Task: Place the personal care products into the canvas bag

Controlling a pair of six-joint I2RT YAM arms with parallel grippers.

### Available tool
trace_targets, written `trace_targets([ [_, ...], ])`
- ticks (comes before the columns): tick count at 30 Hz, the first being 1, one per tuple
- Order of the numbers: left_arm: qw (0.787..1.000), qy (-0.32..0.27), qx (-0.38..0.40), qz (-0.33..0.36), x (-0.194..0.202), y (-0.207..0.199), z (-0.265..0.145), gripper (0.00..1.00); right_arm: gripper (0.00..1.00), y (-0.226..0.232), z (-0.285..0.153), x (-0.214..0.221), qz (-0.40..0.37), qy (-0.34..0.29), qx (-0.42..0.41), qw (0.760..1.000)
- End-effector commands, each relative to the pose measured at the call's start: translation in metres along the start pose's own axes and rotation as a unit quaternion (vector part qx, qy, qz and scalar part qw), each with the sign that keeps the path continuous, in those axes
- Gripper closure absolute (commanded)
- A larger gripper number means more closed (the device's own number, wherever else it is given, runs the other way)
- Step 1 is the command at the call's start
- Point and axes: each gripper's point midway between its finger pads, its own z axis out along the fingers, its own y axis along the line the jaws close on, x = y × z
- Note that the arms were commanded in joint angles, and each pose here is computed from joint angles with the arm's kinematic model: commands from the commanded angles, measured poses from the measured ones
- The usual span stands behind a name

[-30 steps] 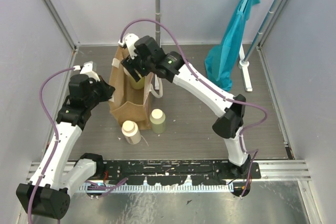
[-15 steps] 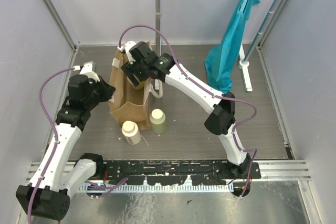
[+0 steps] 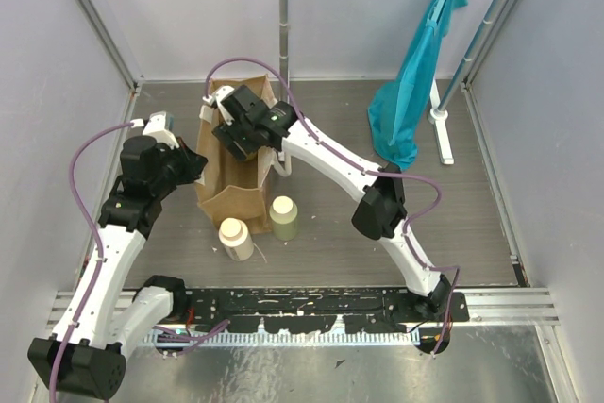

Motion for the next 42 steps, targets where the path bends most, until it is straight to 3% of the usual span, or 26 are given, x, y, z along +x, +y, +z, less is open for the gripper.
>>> trace_targets([
  [1,1.0,0.013,0.02,0.01,0.007,-0.006,-0.007,1.0,1.0,-0.016,-0.009,-0.028,-0.009,-0.042,0.031,0.999],
  [14,0.999,0.012,0.027,0.012,0.009,-0.008,-0.007,1.0,1.0,-0.02,-0.03,-0.013,-0.021,-0.012,0.031,0.999],
  [20,0.999,0.012,0.031,0.01,0.01,-0.009,-0.008,1.0,1.0,-0.017,-0.016,0.008,-0.033,0.023,0.029,0.999],
  [33,0.999,0.011,0.031,0.017,0.009,-0.009,-0.009,1.0,0.99,-0.01,0.019,0.019,-0.04,0.036,0.004,0.999],
  [42,0.999,0.01,0.032,0.015,0.01,-0.009,-0.006,1.0,0.91,-0.008,0.041,0.032,-0.047,0.052,-0.002,0.998],
])
